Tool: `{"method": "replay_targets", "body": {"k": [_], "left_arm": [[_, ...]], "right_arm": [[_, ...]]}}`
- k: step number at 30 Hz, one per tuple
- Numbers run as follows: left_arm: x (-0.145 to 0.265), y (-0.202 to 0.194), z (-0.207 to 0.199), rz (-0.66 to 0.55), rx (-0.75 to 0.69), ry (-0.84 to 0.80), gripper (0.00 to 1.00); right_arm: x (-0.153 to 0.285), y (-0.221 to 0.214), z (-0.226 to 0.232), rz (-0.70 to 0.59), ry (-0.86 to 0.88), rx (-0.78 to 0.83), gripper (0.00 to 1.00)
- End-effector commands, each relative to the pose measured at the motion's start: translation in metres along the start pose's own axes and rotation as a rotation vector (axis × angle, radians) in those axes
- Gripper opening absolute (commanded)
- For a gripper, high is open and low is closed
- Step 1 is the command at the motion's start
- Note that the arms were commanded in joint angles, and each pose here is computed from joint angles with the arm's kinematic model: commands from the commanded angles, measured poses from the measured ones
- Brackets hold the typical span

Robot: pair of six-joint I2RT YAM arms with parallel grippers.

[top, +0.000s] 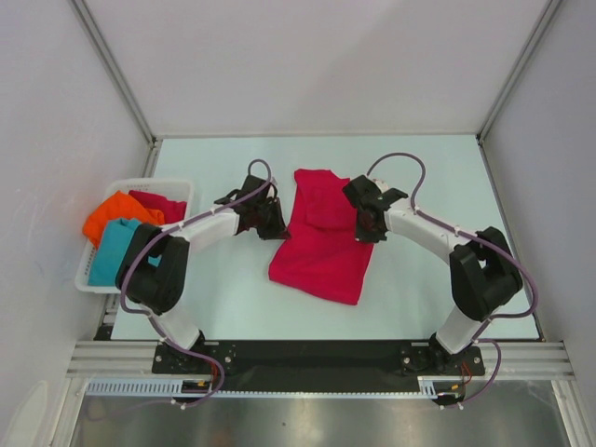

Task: Fold and stack the t-shirts
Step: Fold the folded rectangular tshirt in 1/3 of the way

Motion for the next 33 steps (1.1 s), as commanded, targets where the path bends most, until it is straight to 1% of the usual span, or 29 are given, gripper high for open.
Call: {"method": "replay_targets", "body": {"k": [1, 12, 17, 23, 33], "left_arm": [[0.019, 0.020, -0.018, -0.090, -0.034, -0.033, 0.00], [0.036, 0.028, -0.024, -0.151, -0.043, -0.029, 0.00], [0.025, 0.029, -0.022, -0.125, -0.038, -0.028, 0.00], [-0.001, 0.024, -0.013, -0.061, -0.041, -0.004, 0.00], [-0.024, 0.025, -0.007, -0.034, -0.024, 0.019, 0.00]], "right_arm": [[0.028, 0.023, -0.002, -0.108, 0.003, -0.016, 0.00], [0.052, 0.036, -0.002, -0.150, 0.020, -0.019, 0.00], [0.039, 0.030, -0.001, -0.114, 0.000, -0.012, 0.00], [0.022, 0.019, -0.001, -0.074, -0.015, -0.003, 0.00], [-0.002, 0.011, 0.002, -0.024, -0.037, 0.015, 0.00]]}}
Point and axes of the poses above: each gripper's point midway between its finger pads, its own x axis back along the fingers, its own z axis along the line the jaws close on, y = z × x, the point moved 5 cm from there along x, back along the fingers, and after that the axes turned 1 degree about x, right-handed, at the moved point
